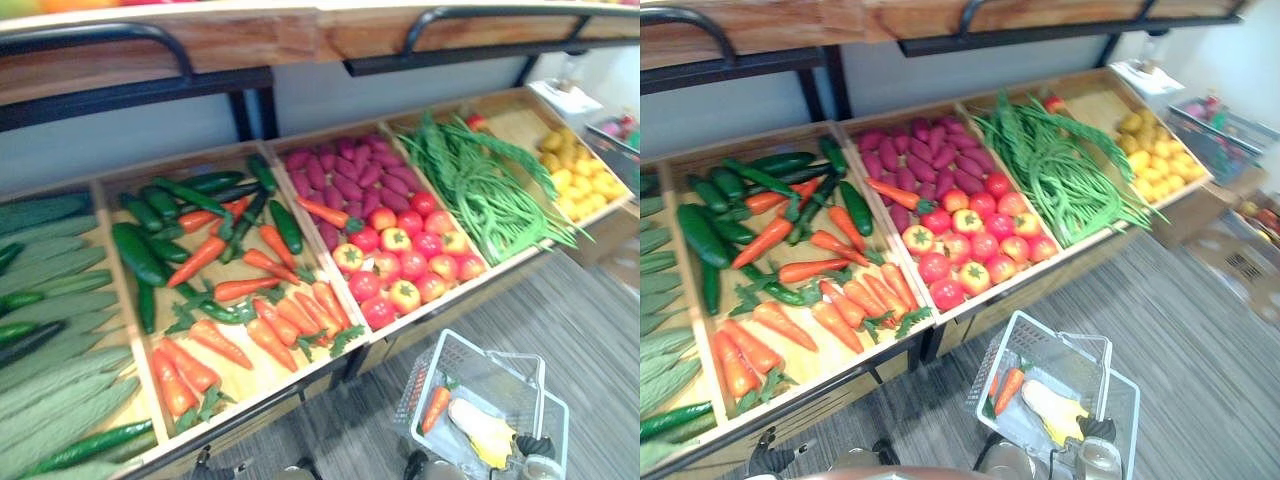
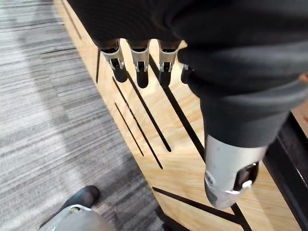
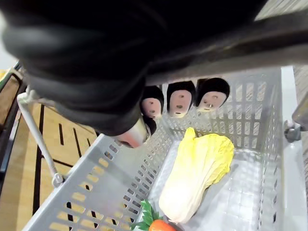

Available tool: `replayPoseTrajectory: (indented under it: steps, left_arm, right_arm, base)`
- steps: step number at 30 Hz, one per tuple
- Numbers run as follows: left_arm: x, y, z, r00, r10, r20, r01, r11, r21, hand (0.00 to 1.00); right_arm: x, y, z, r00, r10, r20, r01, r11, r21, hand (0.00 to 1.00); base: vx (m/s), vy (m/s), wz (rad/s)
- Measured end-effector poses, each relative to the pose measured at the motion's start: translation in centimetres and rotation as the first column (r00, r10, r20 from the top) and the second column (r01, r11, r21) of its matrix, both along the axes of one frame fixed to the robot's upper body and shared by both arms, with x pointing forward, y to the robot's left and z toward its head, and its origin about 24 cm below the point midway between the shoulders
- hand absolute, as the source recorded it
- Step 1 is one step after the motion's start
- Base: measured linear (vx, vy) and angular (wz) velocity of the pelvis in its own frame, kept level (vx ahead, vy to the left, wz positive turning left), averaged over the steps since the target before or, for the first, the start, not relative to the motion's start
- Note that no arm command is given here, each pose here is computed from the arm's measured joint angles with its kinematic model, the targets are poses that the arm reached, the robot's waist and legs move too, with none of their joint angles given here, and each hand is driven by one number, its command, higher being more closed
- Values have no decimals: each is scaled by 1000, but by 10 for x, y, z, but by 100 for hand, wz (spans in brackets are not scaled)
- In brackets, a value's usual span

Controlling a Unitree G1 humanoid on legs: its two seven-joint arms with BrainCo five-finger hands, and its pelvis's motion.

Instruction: Pick vegetable in the basket

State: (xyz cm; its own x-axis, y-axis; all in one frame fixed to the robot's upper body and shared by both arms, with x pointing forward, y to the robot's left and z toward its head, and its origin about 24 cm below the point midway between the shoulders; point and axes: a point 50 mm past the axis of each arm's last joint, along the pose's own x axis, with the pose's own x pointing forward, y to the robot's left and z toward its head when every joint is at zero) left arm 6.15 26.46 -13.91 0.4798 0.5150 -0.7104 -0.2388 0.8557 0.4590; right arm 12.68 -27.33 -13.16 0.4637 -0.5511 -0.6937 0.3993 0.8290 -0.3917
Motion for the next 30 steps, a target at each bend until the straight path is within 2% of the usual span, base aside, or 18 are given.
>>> replayPoseTrajectory:
  steps: [2, 6, 14, 19, 25, 27, 28, 30]
  left_arm:
    - [-14, 3, -2, 999, 29, -39, -29, 1000, 3, 0]
    - [-18, -4, -5, 995, 87, -39, -88, 996, -25, 0]
    - [0, -16, -8, 993, 117, 1, -116, 991, -60, 0]
    - [9, -36, -12, 997, 73, 4, -72, 992, -101, 0]
    - [23, -47, -9, 998, -21, 52, 26, 995, -98, 0]
    - [19, -57, -11, 997, -52, 49, 57, 992, -116, 0]
    - [18, -59, -12, 998, -54, 45, 59, 990, -130, 0]
    - [23, -48, -8, 995, -80, 58, 85, 992, -92, 0]
  right_arm:
    - [8, 7, 0, 999, 53, -2, -53, 999, 4, 100]
    - [11, 8, -1, 996, 83, -18, -83, 997, 1, 100]
    - [13, -2, 4, 981, 184, -57, -187, 980, -62, 100]
    - [2, -6, 6, 971, 226, -75, -233, 966, -108, 100]
    - [27, -1, 16, 946, 323, -30, -323, 931, -172, 100]
    - [32, 4, 16, 941, 338, -16, -336, 928, -163, 100]
    - [33, 17, 13, 937, 350, 7, -346, 929, -134, 100]
    - [22, 35, 4, 932, 361, 20, -359, 931, -64, 100]
  base:
    - [-6, 66, -140]
    - [5, -122, -130]
    - [-40, -273, -112]
    - [-47, -100, -40]
    - [-43, 84, -107]
    - [-16, 243, -150]
    - [96, 184, -99]
    - [82, 105, -64]
